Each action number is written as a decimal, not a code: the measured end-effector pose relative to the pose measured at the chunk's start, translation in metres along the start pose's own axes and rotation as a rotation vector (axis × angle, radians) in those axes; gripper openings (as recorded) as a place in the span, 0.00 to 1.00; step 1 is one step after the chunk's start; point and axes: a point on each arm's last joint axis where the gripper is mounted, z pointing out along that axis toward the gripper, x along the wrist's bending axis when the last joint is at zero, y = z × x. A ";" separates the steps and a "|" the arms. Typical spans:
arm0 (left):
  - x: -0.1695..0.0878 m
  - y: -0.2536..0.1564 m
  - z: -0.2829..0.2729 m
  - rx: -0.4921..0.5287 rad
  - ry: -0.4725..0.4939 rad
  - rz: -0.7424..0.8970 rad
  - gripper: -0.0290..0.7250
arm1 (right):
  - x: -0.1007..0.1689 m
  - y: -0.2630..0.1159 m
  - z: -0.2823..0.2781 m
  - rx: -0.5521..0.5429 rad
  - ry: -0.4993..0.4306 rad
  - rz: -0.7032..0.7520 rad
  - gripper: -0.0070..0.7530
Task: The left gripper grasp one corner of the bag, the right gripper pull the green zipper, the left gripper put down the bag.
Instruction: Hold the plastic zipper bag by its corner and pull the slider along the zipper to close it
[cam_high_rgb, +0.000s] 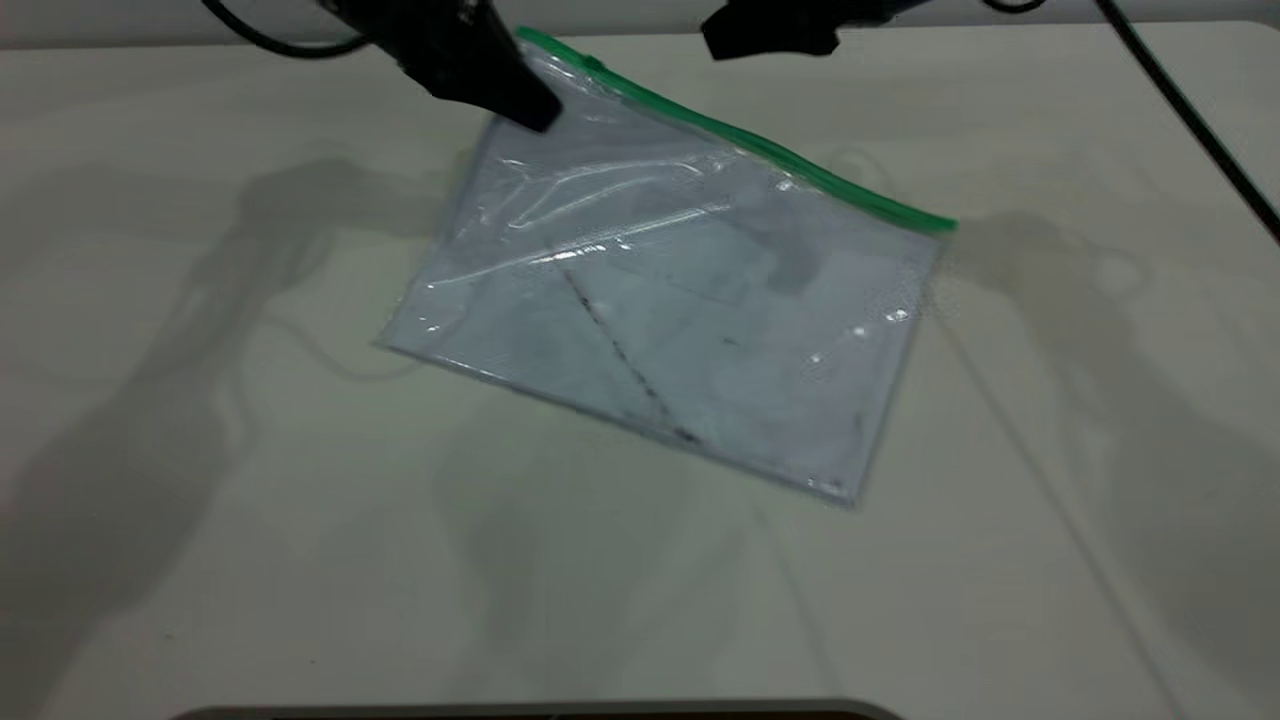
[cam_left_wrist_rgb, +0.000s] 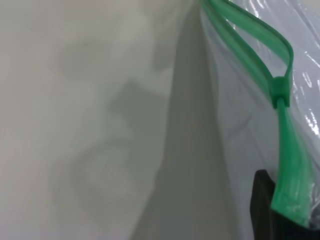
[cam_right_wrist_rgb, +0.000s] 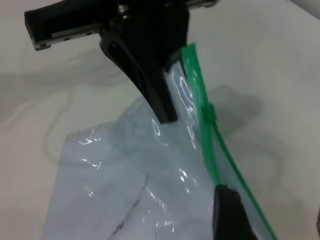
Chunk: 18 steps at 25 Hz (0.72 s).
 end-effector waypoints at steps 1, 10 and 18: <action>-0.001 0.002 0.002 0.001 -0.005 0.020 0.11 | -0.001 -0.003 0.003 -0.002 0.009 -0.016 0.61; -0.004 0.006 0.007 0.002 -0.015 0.149 0.11 | 0.006 -0.007 0.016 -0.075 0.063 -0.049 0.61; -0.008 0.011 0.014 0.004 -0.028 0.229 0.11 | 0.021 0.003 0.031 -0.096 0.081 -0.041 0.61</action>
